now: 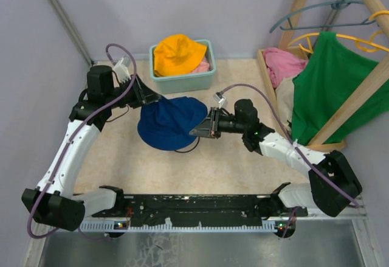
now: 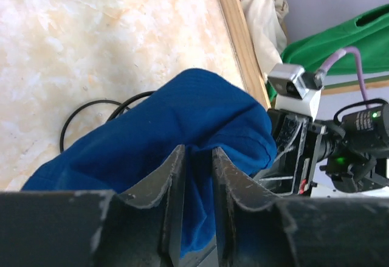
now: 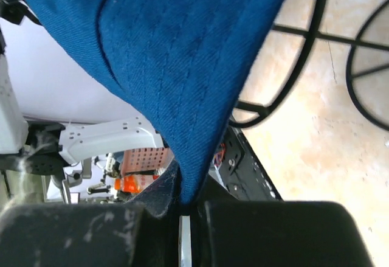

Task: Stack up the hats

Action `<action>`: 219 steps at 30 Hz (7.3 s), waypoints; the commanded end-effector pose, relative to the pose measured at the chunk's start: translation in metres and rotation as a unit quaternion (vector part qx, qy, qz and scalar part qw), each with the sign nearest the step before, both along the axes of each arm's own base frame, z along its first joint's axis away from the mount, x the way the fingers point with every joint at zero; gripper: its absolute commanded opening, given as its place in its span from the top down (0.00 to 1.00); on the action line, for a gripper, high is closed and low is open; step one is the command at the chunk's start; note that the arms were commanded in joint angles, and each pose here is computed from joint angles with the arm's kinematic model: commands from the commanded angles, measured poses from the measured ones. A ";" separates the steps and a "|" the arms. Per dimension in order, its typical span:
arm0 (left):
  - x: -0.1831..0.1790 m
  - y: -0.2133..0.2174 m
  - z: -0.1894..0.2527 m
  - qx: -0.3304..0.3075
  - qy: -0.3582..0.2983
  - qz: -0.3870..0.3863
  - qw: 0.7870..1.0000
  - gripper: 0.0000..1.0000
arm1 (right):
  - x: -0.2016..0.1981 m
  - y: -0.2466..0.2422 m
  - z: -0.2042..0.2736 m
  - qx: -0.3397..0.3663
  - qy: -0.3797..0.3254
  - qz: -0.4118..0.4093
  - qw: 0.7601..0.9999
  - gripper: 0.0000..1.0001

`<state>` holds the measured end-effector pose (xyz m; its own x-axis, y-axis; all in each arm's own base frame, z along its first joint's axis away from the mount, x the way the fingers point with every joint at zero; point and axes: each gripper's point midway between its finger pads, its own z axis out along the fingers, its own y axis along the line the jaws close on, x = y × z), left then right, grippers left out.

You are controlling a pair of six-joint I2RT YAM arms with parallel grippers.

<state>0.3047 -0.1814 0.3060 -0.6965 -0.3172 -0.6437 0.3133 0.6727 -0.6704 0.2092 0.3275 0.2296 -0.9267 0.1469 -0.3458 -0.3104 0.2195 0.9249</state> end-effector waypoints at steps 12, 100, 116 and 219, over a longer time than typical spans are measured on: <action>0.000 0.066 -0.031 0.096 0.017 0.132 0.986 0.43 | -0.022 -0.016 -0.031 -0.004 0.014 0.008 1.000 1.00; -0.125 0.050 -0.127 -0.148 0.220 0.124 0.956 0.46 | -0.053 -0.056 -0.048 0.103 -0.044 -0.093 0.989 0.45; -0.109 0.051 -0.118 -0.126 0.207 0.110 0.964 0.46 | -0.041 -0.007 -0.043 0.144 -0.064 -0.104 0.982 0.47; 0.383 -0.016 -0.113 0.174 -0.197 0.111 0.958 0.32 | -0.005 -0.170 -0.078 -0.266 -0.110 -0.284 0.915 0.03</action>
